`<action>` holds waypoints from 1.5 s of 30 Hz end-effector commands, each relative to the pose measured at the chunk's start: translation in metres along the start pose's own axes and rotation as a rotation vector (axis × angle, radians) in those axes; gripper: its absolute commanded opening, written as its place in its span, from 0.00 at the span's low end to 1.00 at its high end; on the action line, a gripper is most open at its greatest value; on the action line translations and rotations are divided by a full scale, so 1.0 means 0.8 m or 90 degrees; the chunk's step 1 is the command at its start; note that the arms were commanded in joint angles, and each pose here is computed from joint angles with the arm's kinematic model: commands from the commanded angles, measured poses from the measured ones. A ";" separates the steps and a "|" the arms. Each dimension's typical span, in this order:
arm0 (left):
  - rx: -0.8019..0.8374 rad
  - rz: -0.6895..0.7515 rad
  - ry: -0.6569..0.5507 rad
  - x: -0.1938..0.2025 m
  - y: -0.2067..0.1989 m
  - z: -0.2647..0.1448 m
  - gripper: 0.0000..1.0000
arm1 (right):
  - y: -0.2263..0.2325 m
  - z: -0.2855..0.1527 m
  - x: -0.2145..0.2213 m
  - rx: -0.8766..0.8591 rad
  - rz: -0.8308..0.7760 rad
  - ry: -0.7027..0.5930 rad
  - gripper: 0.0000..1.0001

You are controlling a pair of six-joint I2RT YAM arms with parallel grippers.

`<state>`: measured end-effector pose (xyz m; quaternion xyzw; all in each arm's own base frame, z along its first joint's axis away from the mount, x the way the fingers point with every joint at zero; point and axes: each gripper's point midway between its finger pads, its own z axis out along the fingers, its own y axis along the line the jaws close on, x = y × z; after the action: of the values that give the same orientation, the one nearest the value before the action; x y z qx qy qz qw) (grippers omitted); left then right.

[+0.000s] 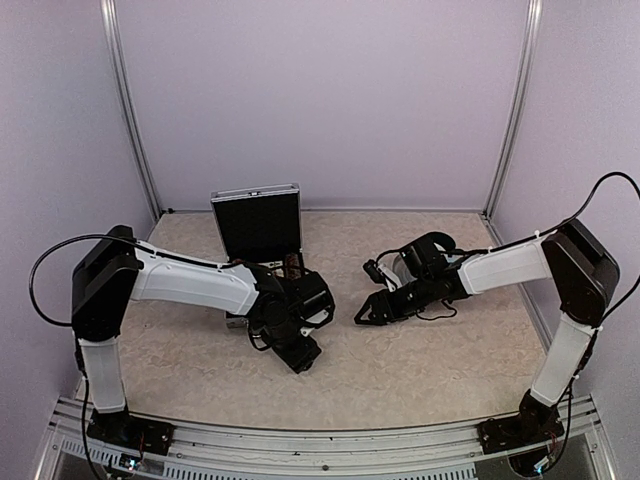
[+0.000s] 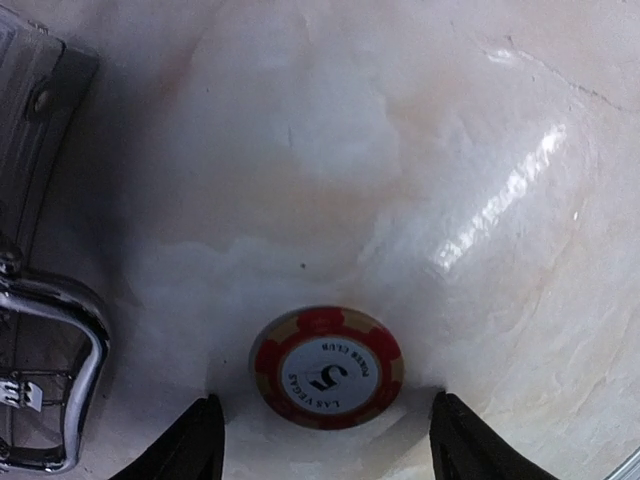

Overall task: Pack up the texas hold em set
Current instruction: Pick up the poker chip from the center of the board.

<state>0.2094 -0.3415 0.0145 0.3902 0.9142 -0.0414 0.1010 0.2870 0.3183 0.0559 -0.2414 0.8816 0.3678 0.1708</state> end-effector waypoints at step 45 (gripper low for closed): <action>0.008 -0.013 0.138 0.126 -0.024 -0.005 0.55 | 0.005 -0.006 -0.006 -0.011 -0.007 -0.006 0.58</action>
<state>0.1448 -0.3030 0.0121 0.3770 0.9236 -0.0428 0.0549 0.2859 0.3200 0.0578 -0.2442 0.8788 0.3736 0.1687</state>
